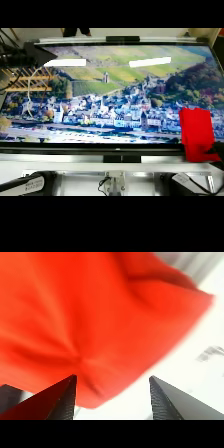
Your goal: Fold the shirts.
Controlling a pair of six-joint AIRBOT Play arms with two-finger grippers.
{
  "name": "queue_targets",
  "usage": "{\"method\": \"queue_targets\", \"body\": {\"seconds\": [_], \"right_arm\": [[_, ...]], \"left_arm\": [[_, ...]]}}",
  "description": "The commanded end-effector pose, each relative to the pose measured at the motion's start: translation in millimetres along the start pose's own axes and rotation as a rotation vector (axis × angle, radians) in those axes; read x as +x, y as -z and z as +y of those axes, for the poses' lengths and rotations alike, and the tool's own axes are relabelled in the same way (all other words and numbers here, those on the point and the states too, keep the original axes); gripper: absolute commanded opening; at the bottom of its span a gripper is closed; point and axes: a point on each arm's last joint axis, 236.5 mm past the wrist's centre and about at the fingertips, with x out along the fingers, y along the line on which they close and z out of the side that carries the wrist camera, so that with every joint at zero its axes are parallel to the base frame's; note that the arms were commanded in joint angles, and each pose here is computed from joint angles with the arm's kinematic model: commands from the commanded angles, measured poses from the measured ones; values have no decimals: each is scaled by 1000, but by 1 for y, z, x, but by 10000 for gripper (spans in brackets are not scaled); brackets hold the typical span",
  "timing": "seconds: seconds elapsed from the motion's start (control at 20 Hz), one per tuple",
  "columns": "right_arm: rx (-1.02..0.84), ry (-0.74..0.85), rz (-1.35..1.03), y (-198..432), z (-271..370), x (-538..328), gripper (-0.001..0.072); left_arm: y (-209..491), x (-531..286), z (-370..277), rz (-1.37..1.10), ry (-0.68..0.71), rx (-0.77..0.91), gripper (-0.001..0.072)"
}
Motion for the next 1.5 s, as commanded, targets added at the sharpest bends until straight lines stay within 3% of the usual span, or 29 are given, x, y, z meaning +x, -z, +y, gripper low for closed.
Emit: {"method": "queue_targets", "body": {"seconds": [0.0, 0.1, 0.2, 0.35, 0.45, 0.5, 0.55, 0.6, 0.8, 1.45], "right_arm": [[8, 184, -97, -11, -32, -50, 571], [-61, 231, -303, -47, -18, -111, 571], [-204, 157, -560, -83, 48, -177, 570], [-492, -42, -830, -75, 197, -237, 568], [-674, -128, -805, -25, 280, -219, 551], [-762, -134, -734, 5, 309, -195, 551], [-837, -116, -654, 30, 329, -168, 552], [-893, -90, -554, 55, 341, -137, 552], [-956, -72, -197, 122, 349, -62, 553], [-960, -73, -179, 126, 350, -59, 553]], "left_arm": [[3, 0, 11, 14, -46, 16, 34], [9, -1, 30, 39, -126, 41, 34], [20, -3, 55, 88, -253, 58, 32], [53, -12, 108, 250, -608, 122, 32], [83, -31, 136, 403, -887, 142, 35], [95, -29, 139, 471, -936, 169, 105], [112, -16, 137, 529, -922, 179, 448], [132, -7, 138, 591, -908, 179, 696], [203, 14, 148, 704, -830, 151, 690], [202, 33, 145, 614, -765, 158, 690]]}}
